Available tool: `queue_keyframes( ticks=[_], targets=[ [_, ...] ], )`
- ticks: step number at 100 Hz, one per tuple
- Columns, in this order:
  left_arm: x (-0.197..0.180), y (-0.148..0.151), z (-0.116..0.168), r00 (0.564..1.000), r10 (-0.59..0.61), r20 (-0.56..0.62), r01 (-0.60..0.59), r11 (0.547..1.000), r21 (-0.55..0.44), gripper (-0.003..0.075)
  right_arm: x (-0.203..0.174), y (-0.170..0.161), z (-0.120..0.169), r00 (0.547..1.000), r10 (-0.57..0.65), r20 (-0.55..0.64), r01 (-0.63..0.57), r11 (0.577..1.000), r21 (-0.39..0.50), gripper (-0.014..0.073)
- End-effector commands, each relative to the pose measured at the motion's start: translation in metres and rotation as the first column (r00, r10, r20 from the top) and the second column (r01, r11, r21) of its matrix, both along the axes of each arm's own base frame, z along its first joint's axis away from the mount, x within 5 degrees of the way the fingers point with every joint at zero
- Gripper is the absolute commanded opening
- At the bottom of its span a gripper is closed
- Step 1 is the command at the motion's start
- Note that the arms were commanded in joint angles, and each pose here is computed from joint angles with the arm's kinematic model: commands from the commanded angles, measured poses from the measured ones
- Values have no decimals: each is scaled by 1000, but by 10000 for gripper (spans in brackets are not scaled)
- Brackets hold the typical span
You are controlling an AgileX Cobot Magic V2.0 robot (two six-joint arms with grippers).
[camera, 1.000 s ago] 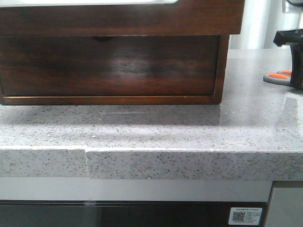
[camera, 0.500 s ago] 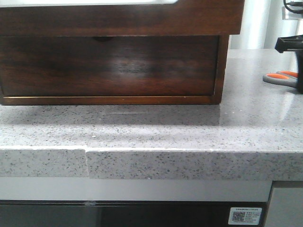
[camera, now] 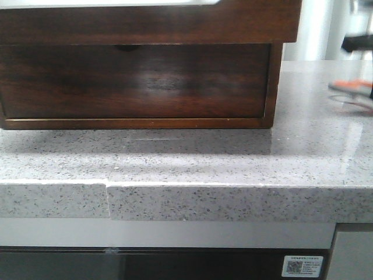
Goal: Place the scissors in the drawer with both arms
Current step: 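Lift the scissors with the right gripper and carry them over the drawer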
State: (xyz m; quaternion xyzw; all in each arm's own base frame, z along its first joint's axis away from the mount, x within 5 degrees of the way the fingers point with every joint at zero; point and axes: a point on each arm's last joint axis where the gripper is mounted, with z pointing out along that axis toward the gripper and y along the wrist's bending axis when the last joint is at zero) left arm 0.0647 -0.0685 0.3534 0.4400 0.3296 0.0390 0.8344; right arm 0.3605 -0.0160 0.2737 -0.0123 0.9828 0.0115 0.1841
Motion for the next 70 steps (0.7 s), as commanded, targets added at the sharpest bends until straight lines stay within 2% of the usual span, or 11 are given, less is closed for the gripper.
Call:
queue_keyframes(
  ticks=[1, 15, 30, 55, 70],
  targets=[
    [-9, 7, 12, 1000, 7, 10, -6, 997, -83, 283, -14, 2, 48, 986, 4, 167, -5, 1000, 8, -65],
    [-24, 16, 15, 998, 47, 50, -41, 993, -109, 283, -33, 9, 83, 954, 54, 296, -68, 997, 39, -65],
    [-34, 24, 16, 999, 51, -1, -50, 982, -184, 283, -57, 19, 121, 886, 102, 453, -150, 986, 71, -65],
    [-41, 30, 15, 997, 74, -9, -74, 974, -215, 283, -103, 38, 186, 708, 189, 681, -314, 947, 64, -65],
    [-41, 30, 15, 997, 73, -10, -73, 974, -216, 283, -125, 62, 221, 591, 305, 747, -447, 895, -11, -65]
  ],
)
